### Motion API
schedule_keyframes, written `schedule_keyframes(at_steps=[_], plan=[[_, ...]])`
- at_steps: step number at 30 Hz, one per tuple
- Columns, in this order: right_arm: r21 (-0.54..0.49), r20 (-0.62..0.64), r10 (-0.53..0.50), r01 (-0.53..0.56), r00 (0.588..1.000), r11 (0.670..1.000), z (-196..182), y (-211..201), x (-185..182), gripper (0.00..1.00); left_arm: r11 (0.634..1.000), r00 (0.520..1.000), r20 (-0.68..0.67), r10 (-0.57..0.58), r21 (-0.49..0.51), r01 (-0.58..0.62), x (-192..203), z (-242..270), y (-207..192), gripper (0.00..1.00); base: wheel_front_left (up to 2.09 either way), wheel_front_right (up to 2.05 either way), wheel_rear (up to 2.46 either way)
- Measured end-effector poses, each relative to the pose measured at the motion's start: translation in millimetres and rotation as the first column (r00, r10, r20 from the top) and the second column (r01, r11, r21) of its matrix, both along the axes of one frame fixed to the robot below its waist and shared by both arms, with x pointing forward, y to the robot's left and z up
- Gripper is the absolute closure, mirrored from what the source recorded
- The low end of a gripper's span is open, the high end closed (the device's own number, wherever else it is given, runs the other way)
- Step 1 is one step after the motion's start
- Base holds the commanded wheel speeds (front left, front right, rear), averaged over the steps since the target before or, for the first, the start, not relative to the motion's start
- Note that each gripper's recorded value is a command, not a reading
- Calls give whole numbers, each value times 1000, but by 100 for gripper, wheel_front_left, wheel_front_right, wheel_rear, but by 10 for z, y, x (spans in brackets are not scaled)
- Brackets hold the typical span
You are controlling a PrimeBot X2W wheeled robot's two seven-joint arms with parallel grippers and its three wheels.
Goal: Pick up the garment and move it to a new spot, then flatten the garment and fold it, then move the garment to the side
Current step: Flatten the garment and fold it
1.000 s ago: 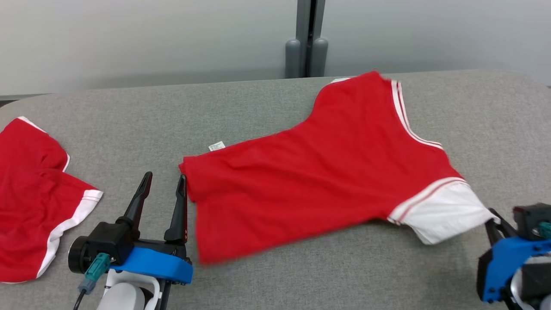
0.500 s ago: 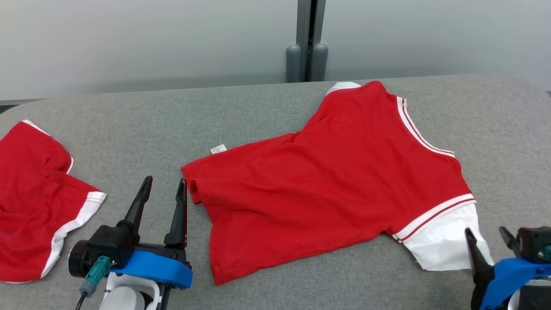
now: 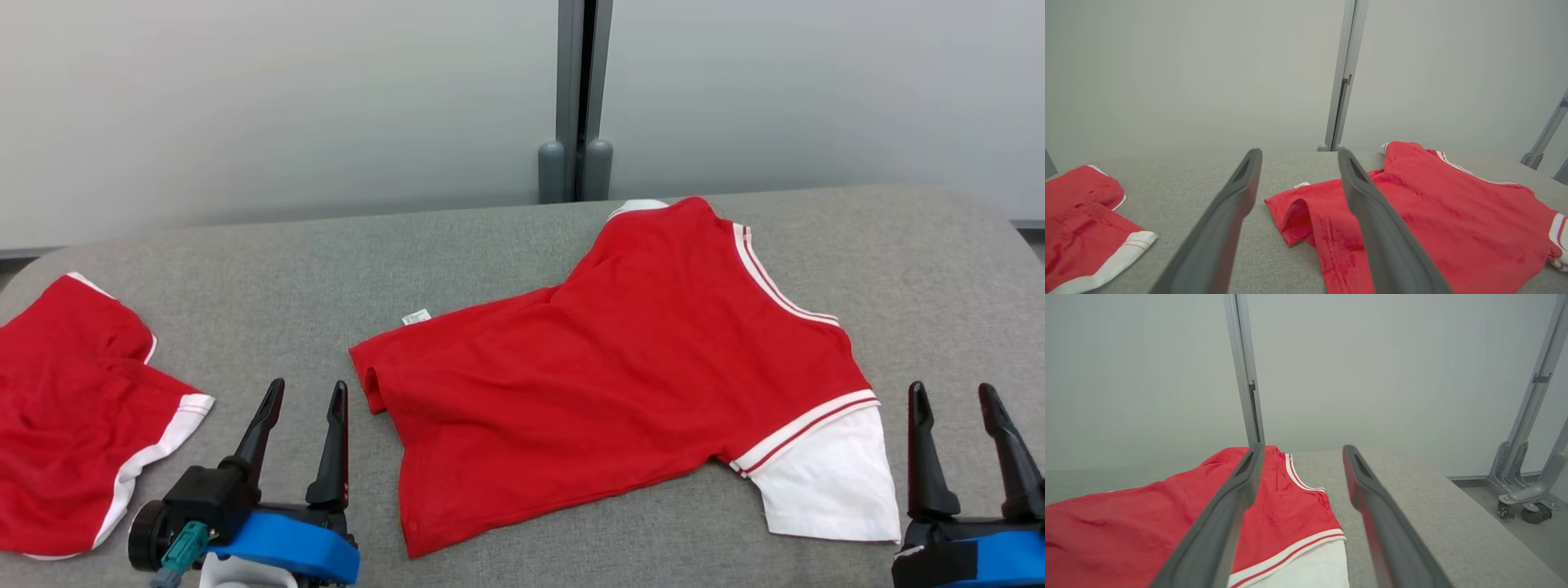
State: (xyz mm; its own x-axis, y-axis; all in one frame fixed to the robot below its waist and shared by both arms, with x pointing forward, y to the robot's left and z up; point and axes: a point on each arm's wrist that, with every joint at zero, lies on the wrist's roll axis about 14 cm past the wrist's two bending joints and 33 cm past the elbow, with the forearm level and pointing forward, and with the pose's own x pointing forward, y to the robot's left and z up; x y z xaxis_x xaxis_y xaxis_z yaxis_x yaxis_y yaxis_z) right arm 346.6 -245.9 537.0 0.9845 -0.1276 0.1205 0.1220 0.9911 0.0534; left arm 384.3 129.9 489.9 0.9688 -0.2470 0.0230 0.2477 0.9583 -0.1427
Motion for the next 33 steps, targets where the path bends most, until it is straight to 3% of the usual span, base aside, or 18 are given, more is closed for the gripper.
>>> schedule_keyframes(at_steps=[15,33], plan=[[8,-40,91,-91,995,996,-11,298,60,0,996,996,8,89,-8,-89,-235,20,226,0,0,0,0],[44,-71,105,-102,992,994,-121,337,83,0,995,995,-20,100,5,-100,-271,-81,288,0,0,0,0]])
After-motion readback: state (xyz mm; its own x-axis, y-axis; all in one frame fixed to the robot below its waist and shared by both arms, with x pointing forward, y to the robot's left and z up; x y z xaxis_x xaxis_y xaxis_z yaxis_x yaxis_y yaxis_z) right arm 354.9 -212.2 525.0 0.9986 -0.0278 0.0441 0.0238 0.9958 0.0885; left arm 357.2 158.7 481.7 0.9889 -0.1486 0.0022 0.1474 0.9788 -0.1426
